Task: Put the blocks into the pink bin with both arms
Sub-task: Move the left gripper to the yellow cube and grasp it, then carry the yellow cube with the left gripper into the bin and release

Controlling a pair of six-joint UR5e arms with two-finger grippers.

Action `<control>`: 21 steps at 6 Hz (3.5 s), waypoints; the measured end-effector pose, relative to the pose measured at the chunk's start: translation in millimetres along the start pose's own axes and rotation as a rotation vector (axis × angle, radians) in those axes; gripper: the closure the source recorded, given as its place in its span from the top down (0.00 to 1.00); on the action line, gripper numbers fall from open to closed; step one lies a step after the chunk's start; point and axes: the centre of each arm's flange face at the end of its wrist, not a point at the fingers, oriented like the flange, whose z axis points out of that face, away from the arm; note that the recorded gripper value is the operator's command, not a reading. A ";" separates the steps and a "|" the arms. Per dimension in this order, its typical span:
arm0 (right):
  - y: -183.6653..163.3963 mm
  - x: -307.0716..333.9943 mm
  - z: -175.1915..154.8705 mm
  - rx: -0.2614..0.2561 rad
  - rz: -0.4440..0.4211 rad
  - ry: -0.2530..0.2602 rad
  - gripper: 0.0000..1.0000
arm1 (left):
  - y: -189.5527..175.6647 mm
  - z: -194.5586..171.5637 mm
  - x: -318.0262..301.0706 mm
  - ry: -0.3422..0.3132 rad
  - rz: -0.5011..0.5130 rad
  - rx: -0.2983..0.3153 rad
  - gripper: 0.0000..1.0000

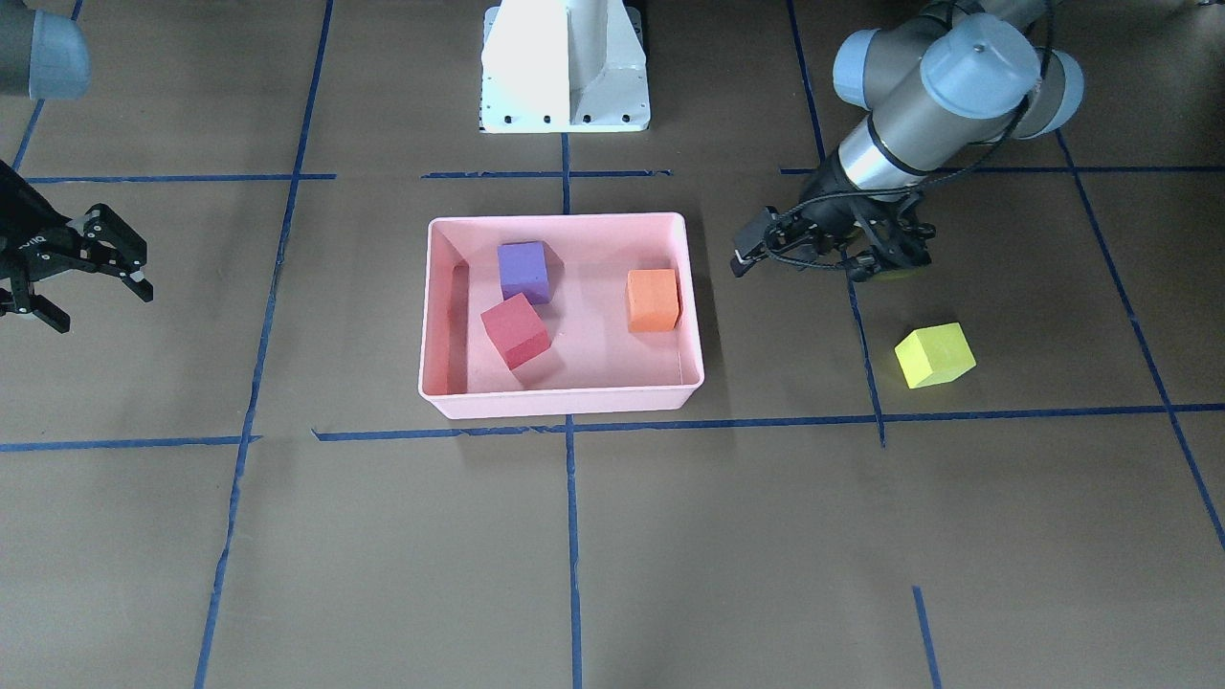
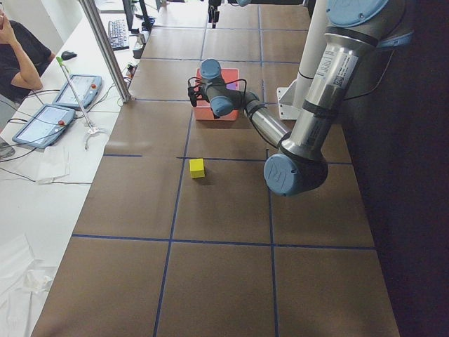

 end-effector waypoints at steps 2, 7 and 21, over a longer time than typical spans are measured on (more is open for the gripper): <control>-0.1 -3.3 -4.0 0.008 -0.006 -0.003 0.89 | -47.3 -10.8 -82.3 -0.101 0.114 0.052 1.00; 8.8 -1.9 -7.6 0.005 -0.005 -0.003 0.90 | -98.8 32.0 -165.5 -0.286 0.139 0.084 1.00; 9.3 -0.7 -5.8 0.001 -0.004 -0.002 0.91 | 95.0 50.5 187.8 0.178 -0.098 0.108 1.00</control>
